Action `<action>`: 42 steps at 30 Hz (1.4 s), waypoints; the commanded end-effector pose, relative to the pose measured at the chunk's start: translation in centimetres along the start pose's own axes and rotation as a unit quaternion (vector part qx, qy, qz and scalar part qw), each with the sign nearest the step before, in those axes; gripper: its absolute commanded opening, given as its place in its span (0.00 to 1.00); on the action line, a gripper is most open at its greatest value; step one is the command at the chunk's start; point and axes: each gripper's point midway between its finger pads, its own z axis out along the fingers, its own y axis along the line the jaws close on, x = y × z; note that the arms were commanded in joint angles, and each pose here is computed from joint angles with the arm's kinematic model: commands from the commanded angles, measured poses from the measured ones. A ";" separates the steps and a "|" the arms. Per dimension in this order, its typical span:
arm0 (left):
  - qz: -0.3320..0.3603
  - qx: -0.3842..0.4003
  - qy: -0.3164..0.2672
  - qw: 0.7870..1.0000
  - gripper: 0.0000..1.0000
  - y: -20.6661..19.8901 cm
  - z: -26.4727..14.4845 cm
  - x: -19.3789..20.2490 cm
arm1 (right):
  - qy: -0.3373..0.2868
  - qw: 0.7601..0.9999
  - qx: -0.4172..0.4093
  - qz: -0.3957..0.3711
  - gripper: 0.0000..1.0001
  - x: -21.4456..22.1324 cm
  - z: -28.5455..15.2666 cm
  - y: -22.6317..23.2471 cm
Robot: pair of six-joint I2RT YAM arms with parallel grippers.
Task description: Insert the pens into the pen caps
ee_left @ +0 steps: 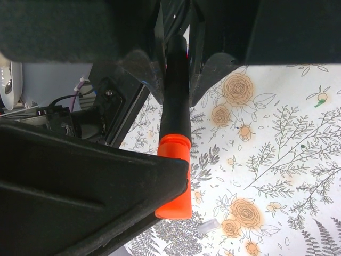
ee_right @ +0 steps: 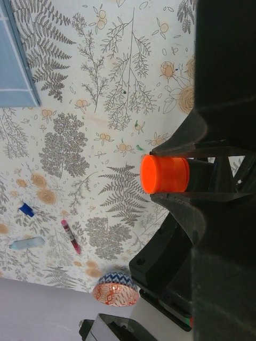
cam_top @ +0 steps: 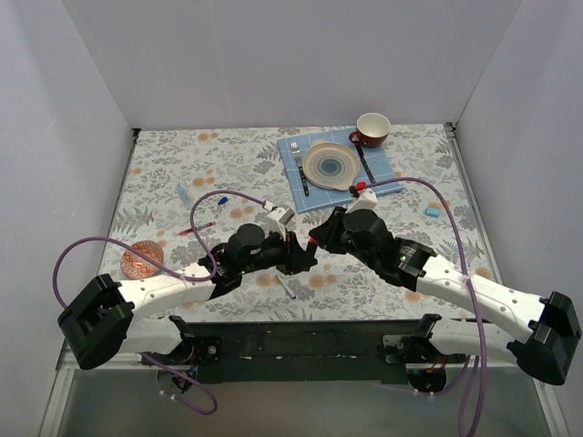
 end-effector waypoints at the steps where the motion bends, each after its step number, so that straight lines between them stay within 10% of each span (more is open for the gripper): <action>1: 0.032 -0.030 -0.124 0.991 0.00 -0.3 0.2 -7.5 | 0.047 0.998 0.038 -0.005 0.03 3.3 -1.3 -1.5; 11: 0.054 -0.040 -0.146 0.987 0.00 -0.4 0.4 -9.2 | 0.045 0.998 0.031 0.007 0.31 2.8 -1.8 0.1; 17: 0.068 0.003 -0.140 0.988 0.00 -2.7 -0.9 -9.4 | 0.002 0.999 -0.051 0.001 0.80 -0.6 -5.1 3.0; 27: 0.169 0.122 -0.116 0.971 0.00 -9.5 -6.1 -10.2 | -0.109 0.948 -0.276 -0.113 0.85 -7.5 -14.3 10.6; 37: 0.177 0.213 -0.055 0.959 0.00 -11.7 -9.3 -9.3 | -0.164 0.886 -0.358 -0.244 0.87 -11.8 -19.1 16.2; 42: 0.160 0.251 -0.051 0.953 0.00 -10.2 -10.2 -9.6 | -0.135 0.894 -0.323 -0.279 0.91 -12.1 -16.9 16.8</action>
